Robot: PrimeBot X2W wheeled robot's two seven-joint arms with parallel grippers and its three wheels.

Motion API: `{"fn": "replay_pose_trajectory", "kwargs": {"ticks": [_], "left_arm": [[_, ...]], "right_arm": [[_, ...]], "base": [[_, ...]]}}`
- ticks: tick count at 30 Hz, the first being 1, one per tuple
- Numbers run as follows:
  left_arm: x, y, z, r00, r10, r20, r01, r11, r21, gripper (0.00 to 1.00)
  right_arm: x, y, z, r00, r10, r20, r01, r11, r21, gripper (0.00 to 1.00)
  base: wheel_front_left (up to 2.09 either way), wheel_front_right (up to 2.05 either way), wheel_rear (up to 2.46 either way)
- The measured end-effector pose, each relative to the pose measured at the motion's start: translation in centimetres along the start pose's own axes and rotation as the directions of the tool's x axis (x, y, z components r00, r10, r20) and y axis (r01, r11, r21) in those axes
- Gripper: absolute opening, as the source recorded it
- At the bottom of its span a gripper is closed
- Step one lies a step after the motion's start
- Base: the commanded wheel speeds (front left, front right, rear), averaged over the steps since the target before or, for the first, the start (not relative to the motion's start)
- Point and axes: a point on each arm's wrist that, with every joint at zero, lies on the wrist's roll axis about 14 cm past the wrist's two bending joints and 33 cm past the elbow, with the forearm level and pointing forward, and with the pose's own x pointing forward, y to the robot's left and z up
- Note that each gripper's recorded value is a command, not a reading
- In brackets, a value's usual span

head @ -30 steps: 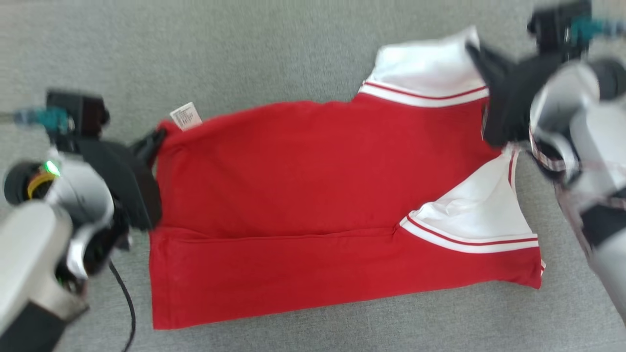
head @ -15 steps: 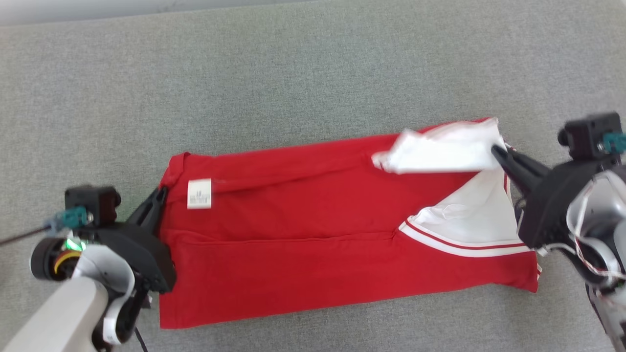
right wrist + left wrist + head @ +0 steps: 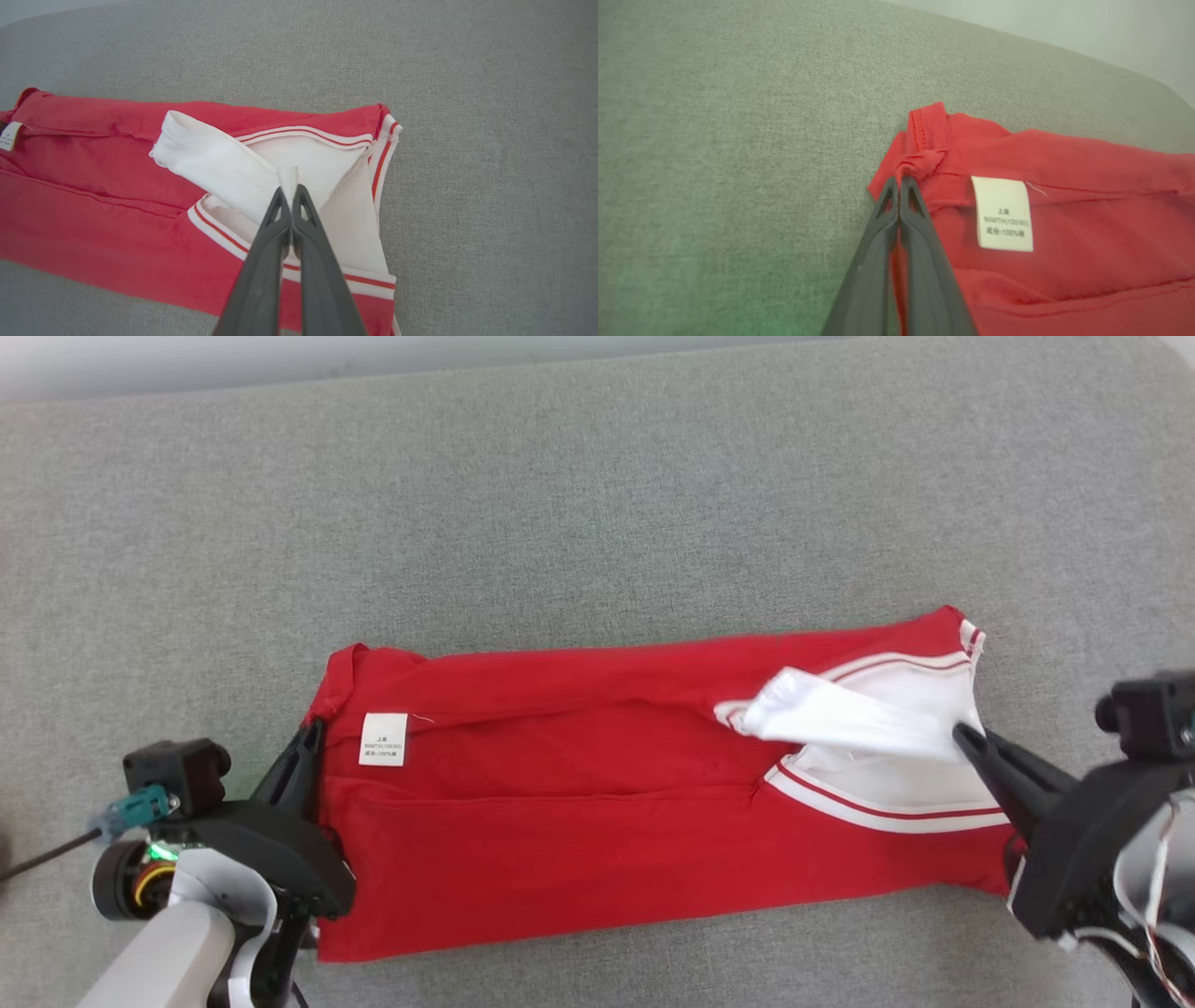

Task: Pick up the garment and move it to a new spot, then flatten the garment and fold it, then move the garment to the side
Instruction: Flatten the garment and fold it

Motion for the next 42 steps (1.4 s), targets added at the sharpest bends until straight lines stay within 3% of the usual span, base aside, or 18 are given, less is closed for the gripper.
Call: {"fn": "replay_pose_trajectory", "kwargs": {"ticks": [11, 12, 13, 14, 19, 26, 31, 42], "left_arm": [[-1.3, 0.1, -0.8, 1.0, 0.023, -0.001, -0.023, 0.998, -0.05, 0.0], [-1.4, 0.1, -0.8, 1.0, 0.024, 0.002, -0.024, 0.998, -0.052, 0.25], [-1.5, -0.1, -0.8, 1.0, 0.022, 0.009, -0.022, 0.998, -0.055, 0.9], [-1.6, -0.2, -0.7, 0.999, 0.025, 0.02, -0.023, 0.998, -0.062, 1.0], [-3.0, 0.0, -1.9, 0.998, 0.052, 0.042, -0.048, 0.995, -0.088, 1.0], [-5.6, 0.2, -0.5, 0.978, 0.083, 0.191, -0.068, 0.994, -0.084, 1.0], [-8.2, -0.8, 4.0, 0.92, 0.07, 0.386, -0.056, 0.997, -0.048, 1.0], [-13.0, -0.7, 4.8, 0.859, 0.093, 0.503, -0.119, 0.993, 0.018, 1.0]], "right_arm": [[-1.6, 0.8, -3.5, 0.995, -0.029, -0.095, 0.035, 0.997, 0.064, 0.0], [-1.5, 0.7, -3.3, 0.996, -0.037, -0.078, 0.042, 0.997, 0.07, 0.95], [-1.5, 0.5, -3.2, 0.997, -0.046, -0.068, 0.051, 0.996, 0.078, 1.0], [-1.4, 0.5, -3.4, 0.996, -0.049, -0.071, 0.054, 0.995, 0.082, 1.0], [-1.1, 1.1, -4.3, 0.996, -0.035, -0.086, 0.044, 0.995, 0.095, 1.0], [-2.3, 0.1, -4.5, 0.996, -0.071, -0.048, 0.077, 0.99, 0.119, 1.0], [-3.3, -0.8, -3.6, 0.994, -0.105, 0.011, 0.103, 0.985, 0.135, 1.0], [-4.1, -1.7, -3.7, 0.991, -0.131, 0.031, 0.123, 0.977, 0.175, 1.0]], "base": [[0.0, 0.0, 0.0], [0.0, 0.0, 0.0], [0.0, 0.0, 0.0], [0.0, 0.0, 0.0], [0.0, 0.0, 0.0], [0.0, 0.0, 0.0], [0.0, 0.0, 0.0], [0.0, 0.0, 0.0]]}}
